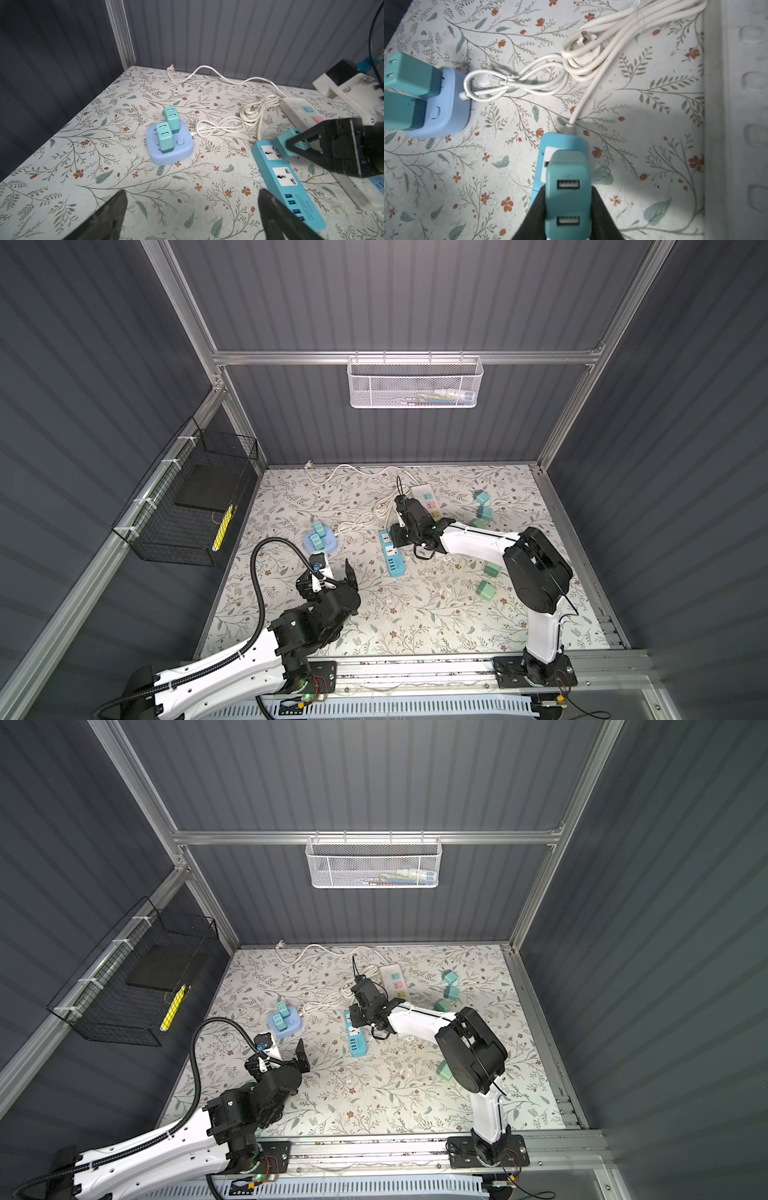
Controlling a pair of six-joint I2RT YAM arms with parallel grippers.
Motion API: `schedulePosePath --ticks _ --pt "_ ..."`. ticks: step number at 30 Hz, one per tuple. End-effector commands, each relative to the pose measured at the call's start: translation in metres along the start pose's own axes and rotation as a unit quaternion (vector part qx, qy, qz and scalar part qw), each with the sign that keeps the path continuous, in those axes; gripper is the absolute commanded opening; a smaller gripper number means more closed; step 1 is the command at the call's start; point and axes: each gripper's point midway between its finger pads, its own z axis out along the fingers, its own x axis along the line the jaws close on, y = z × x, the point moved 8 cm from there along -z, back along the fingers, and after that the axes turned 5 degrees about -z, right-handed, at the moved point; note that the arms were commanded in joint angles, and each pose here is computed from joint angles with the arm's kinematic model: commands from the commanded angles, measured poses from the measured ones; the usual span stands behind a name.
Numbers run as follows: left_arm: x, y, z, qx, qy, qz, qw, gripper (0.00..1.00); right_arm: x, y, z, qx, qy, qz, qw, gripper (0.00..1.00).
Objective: Insert the plug
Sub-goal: 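Align the teal cube's prongs above the teal strip's outlet with the right gripper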
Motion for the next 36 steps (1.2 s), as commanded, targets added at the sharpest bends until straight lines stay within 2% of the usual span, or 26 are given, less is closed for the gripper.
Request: schedulePosePath --ticks 1,5,9,16,26,36 --pt "0.001 0.002 0.0 -0.005 0.003 -0.001 1.0 0.98 -0.004 -0.011 -0.001 0.036 -0.032 -0.007 0.999 0.13" --pt "0.002 0.002 0.0 -0.005 0.002 0.0 1.0 0.98 -0.003 -0.011 0.004 0.041 -0.038 -0.014 0.998 0.13" --pt "0.003 0.003 -0.001 -0.006 0.003 0.0 1.0 0.98 0.011 -0.011 0.007 0.043 -0.062 -0.051 0.996 0.13" --pt "0.005 0.005 -0.002 -0.009 0.004 -0.002 1.0 0.98 0.016 -0.018 0.016 0.063 -0.098 -0.079 0.99 0.13" --pt "0.006 0.006 -0.002 -0.01 0.005 0.0 1.0 0.98 0.013 -0.034 0.032 0.126 -0.11 -0.098 0.981 0.13" --pt "0.006 0.006 -0.003 -0.009 0.004 0.0 1.0 0.98 0.008 -0.074 0.048 0.204 -0.113 -0.096 0.968 0.14"
